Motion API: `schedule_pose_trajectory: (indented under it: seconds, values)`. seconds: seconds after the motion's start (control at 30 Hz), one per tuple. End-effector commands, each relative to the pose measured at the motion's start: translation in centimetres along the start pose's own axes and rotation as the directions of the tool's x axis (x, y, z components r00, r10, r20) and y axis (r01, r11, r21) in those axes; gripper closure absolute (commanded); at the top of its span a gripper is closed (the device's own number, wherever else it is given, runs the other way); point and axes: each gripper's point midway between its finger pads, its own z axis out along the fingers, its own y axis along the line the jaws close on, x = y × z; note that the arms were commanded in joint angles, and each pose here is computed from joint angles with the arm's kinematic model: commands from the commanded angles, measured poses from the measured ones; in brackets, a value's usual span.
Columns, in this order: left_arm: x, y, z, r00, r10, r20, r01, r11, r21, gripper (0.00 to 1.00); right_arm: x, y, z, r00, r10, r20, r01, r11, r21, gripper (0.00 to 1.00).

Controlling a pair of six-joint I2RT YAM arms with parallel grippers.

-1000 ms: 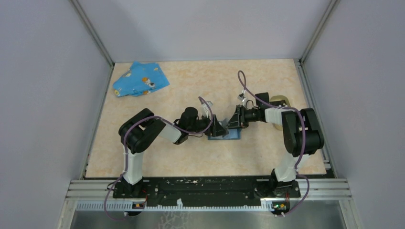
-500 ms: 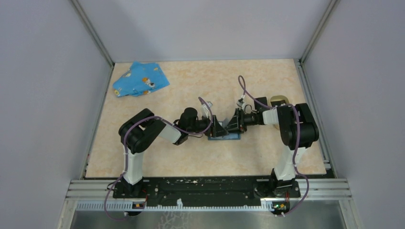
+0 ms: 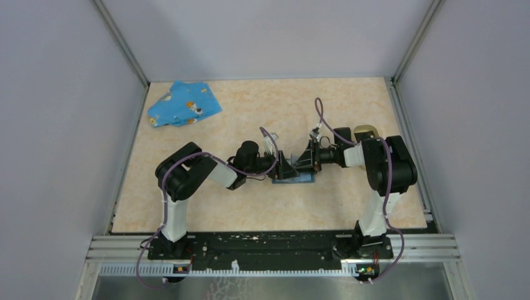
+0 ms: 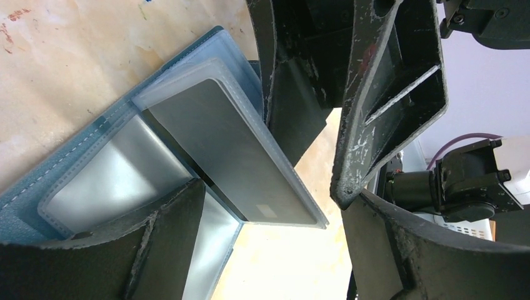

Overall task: Put the credit cards into the card holder
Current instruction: Open the card holder at the center of the board.

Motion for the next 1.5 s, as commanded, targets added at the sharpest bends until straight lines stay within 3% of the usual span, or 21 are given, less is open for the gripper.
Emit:
schedule_pose_trajectory:
  seconds: [0.0, 0.1, 0.2, 0.33, 0.5, 0.77, 1.1, 1.23, 1.47]
  values:
    - [1.4, 1.5, -0.1, 0.999, -0.023, -0.043, 0.020, 0.998, -0.066, 0.14, -0.2, 0.9, -0.2, 1.000, -0.030, -0.006, 0.030, 0.998, -0.060, 0.56]
    - [1.2, 1.8, -0.1, 0.999, -0.027, -0.034, 0.024, 0.995, -0.094, 0.18, -0.2, 0.7, -0.1, 1.000, -0.024, -0.005, 0.024, 0.998, -0.054, 0.59]
    - [1.1, 2.3, -0.3, 0.999, -0.036, -0.027, 0.032, 0.991, -0.127, 0.29, -0.2, 0.4, -0.1, 1.000, -0.028, -0.005, 0.028, 0.999, -0.044, 0.61]
    - [1.2, 2.5, -0.4, 0.999, -0.039, -0.030, 0.035, 0.989, -0.145, 0.37, -0.4, -0.2, -0.1, 0.999, -0.044, 0.004, 0.044, 0.999, 0.003, 0.64]
    - [1.2, 2.5, -0.5, 0.999, -0.042, -0.032, 0.037, 0.988, -0.148, 0.36, -1.2, -2.3, -0.6, 0.992, -0.126, 0.030, 0.118, 0.976, 0.180, 0.68]
    - [0.8, 2.8, -0.8, 0.999, -0.043, -0.019, 0.039, 0.982, -0.182, 0.35, -3.2, -3.4, -2.8, 0.952, -0.300, 0.061, 0.249, 0.875, 0.415, 0.74]
    - [-0.4, 3.4, -2.1, 1.000, -0.024, -0.007, 0.020, 0.953, -0.302, 0.36, -3.6, -3.7, -3.3, 0.941, -0.335, 0.039, 0.282, 0.845, 0.454, 0.75]
    - [-0.8, 3.9, -2.7, 1.000, -0.002, -0.006, 0.000, 0.934, -0.358, 0.46, -3.6, -3.6, -3.3, 0.939, -0.342, 0.037, 0.289, 0.843, 0.453, 0.74]
    - [-1.2, 5.0, -2.8, 0.999, 0.027, -0.044, -0.043, 0.905, -0.423, 0.53, -3.5, -3.5, -3.2, 0.937, -0.348, 0.029, 0.299, 0.842, 0.449, 0.74]
